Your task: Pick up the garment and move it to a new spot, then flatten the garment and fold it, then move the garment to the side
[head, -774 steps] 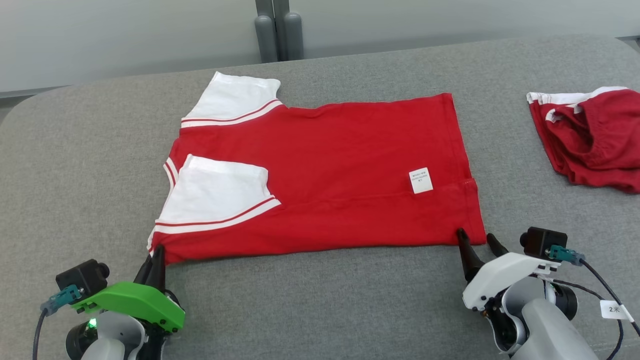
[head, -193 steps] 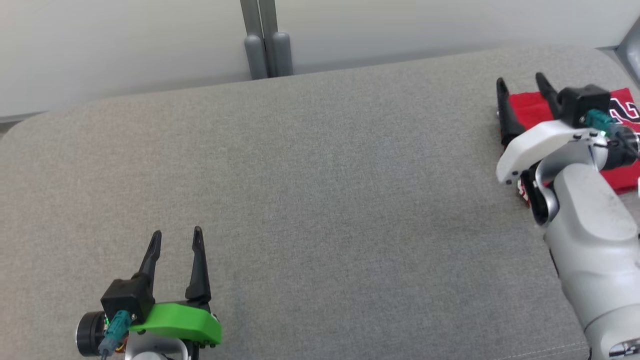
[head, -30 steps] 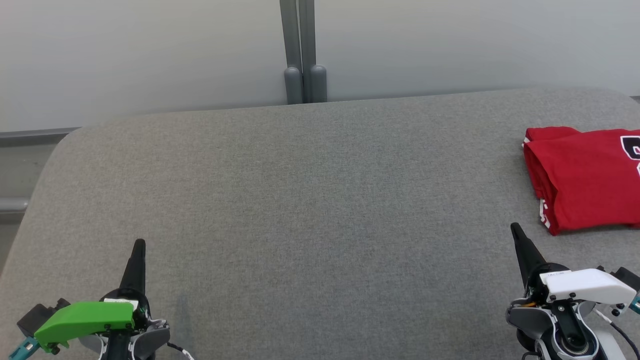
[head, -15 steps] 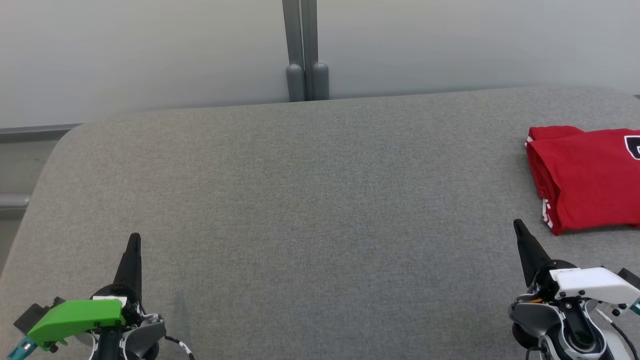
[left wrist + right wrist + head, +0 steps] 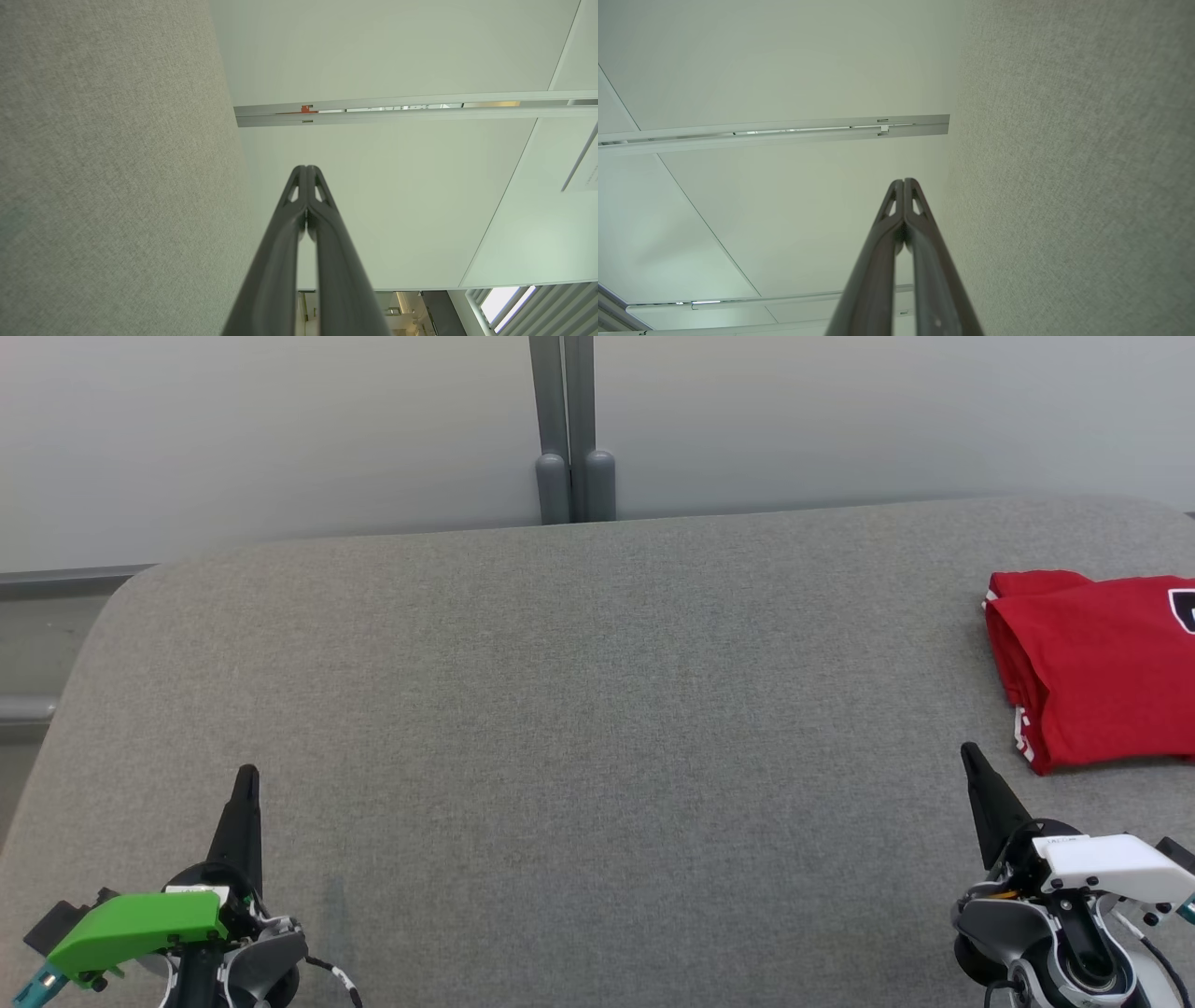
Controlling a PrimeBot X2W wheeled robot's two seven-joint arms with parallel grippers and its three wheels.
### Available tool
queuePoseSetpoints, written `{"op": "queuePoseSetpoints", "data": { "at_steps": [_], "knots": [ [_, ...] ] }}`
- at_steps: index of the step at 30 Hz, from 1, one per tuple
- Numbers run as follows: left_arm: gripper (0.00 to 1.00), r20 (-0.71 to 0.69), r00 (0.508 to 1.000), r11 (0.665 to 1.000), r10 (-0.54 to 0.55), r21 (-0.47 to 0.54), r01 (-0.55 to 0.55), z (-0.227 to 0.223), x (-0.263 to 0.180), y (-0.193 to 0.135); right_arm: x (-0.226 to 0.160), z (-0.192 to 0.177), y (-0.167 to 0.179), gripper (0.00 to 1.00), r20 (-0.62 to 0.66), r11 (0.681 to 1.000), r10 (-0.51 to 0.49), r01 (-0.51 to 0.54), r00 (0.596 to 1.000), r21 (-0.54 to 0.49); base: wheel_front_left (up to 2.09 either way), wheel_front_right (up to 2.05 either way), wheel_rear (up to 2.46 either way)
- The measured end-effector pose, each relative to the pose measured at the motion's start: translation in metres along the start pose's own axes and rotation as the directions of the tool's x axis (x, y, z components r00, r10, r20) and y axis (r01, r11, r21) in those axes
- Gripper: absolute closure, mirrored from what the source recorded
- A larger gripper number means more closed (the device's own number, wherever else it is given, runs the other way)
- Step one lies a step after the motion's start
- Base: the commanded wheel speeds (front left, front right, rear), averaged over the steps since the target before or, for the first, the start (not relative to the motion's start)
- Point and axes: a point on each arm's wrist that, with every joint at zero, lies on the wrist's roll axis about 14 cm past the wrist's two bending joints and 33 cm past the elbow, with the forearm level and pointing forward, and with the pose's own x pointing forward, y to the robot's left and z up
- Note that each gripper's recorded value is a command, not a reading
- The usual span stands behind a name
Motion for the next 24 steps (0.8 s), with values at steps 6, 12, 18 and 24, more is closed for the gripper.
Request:
{"op": "queuePoseSetpoints", "data": {
  "at_steps": [6, 12, 18, 24],
  "knots": [
    [1.0, 0.0, 1.0, 1.0, 0.0, 0.0, 0.0, -0.0001, 0.0, 0.0, 0.0, 0.0, 0.0001, 1.0, 0.0, 1.0, 0.0, 0.0, 1.0, 0.0, 0.0, 0.0, 0.0],
    [1.0, 0.0, 1.0, 1.0, 0.0, 0.0, 0.0, -0.0001, 0.0, 0.0, 0.0001, 0.0001, 0.0001, 1.0, 0.0, 1.0, 0.0, 0.0, 1.0, 0.0, 0.0, 0.0, 0.0],
    [1.0, 0.0, 1.0, 1.0, 0.0, 0.0, 0.0, -0.0001, 0.0, -0.0001, 0.0001, 0.0002, 0.0002, 1.0, 0.001, 1.0, 0.0, 0.0, 1.0, 0.0, 0.0, 0.0, 0.0],
    [1.0, 0.0, 1.0, 1.0, 0.0, 0.0, 0.0, -0.0001, 0.0, -0.0001, 0.0001, 0.0002, 0.0002, 1.0, 0.001, 1.0, 0.0, 0.0, 1.0, 0.0, 0.0, 0.0, 0.0]
  ]
}}
